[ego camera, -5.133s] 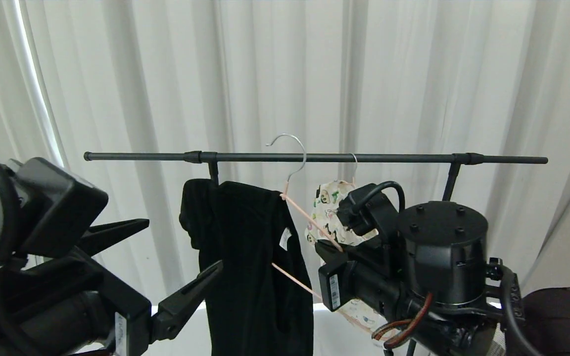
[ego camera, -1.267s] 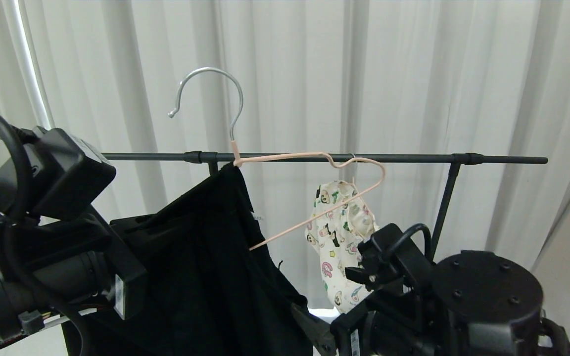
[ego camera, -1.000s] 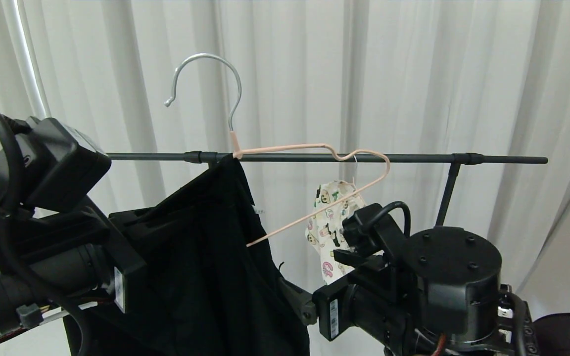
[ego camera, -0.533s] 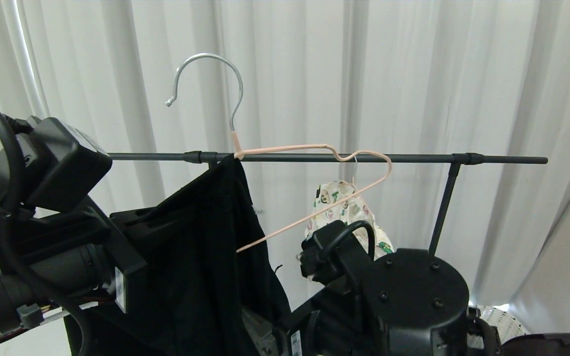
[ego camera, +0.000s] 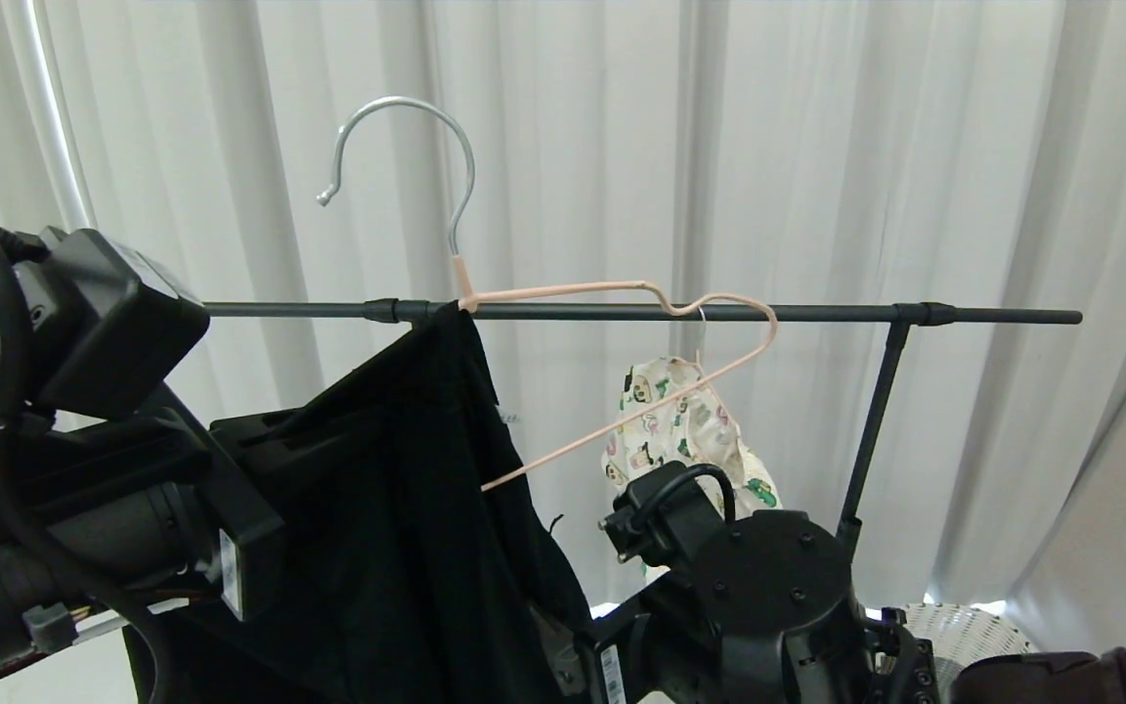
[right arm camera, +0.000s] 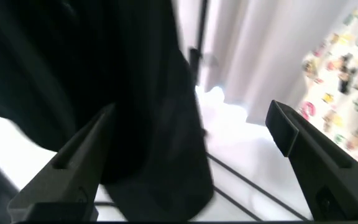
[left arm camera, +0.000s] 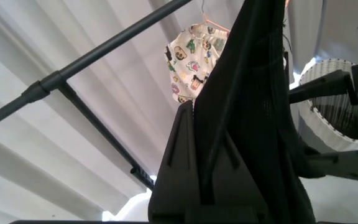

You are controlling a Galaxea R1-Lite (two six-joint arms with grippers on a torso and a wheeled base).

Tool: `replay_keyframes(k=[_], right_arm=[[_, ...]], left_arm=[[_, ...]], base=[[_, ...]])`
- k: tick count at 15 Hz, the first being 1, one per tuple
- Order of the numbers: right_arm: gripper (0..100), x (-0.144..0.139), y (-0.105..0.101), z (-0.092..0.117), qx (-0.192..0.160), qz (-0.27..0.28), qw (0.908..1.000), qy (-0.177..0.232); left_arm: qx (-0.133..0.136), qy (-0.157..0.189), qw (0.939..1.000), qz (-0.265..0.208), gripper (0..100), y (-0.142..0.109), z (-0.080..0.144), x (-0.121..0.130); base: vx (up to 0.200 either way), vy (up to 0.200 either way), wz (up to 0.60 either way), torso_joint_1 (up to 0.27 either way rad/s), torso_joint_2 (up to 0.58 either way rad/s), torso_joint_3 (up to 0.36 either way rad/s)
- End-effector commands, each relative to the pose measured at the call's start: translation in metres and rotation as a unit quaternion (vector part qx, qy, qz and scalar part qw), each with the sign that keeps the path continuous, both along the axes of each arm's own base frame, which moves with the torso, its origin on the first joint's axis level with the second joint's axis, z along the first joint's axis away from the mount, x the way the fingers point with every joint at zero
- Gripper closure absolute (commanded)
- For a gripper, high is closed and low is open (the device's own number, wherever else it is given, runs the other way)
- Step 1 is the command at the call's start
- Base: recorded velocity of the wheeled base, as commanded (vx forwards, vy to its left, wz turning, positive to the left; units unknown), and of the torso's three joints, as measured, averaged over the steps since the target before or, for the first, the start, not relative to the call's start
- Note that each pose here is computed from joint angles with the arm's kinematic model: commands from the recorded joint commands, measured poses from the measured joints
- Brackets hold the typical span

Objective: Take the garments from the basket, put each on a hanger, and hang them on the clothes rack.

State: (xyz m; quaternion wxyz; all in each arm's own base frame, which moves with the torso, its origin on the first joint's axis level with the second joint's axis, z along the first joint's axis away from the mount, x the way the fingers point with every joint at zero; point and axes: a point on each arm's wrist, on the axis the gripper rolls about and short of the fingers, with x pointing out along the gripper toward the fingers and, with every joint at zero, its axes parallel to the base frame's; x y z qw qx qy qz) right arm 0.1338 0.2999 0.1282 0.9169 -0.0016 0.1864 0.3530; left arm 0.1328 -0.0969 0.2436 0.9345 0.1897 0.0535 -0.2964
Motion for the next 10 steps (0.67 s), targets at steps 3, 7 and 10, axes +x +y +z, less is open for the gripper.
replay_keyframes(k=[3, 7, 10], right_arm=[[0, 0.017, -0.038, -0.019, -0.074, -0.055, 0.9957, -0.011], [0, 0.050, -0.066, -0.018, -0.121, -0.111, 0.9855, -0.043], [0, 0.066, -0.078, -0.016, -0.123, -0.141, 0.9807, -0.057]], left_arm=[[0.004, 0.006, 1.0000, 0.000, 100, 0.002, -0.006, -0.003], [0.012, 0.017, 0.9998, 0.001, 100, 0.009, -0.019, -0.011], [0.017, 0.021, 0.9996, 0.002, 100, 0.018, -0.030, -0.024]], base=[[0.000, 0.000, 0.00, 0.000, 0.00, 0.000], [0.000, 0.000, 0.00, 0.000, 0.00, 0.000], [0.000, 0.000, 0.00, 0.000, 0.00, 0.000]])
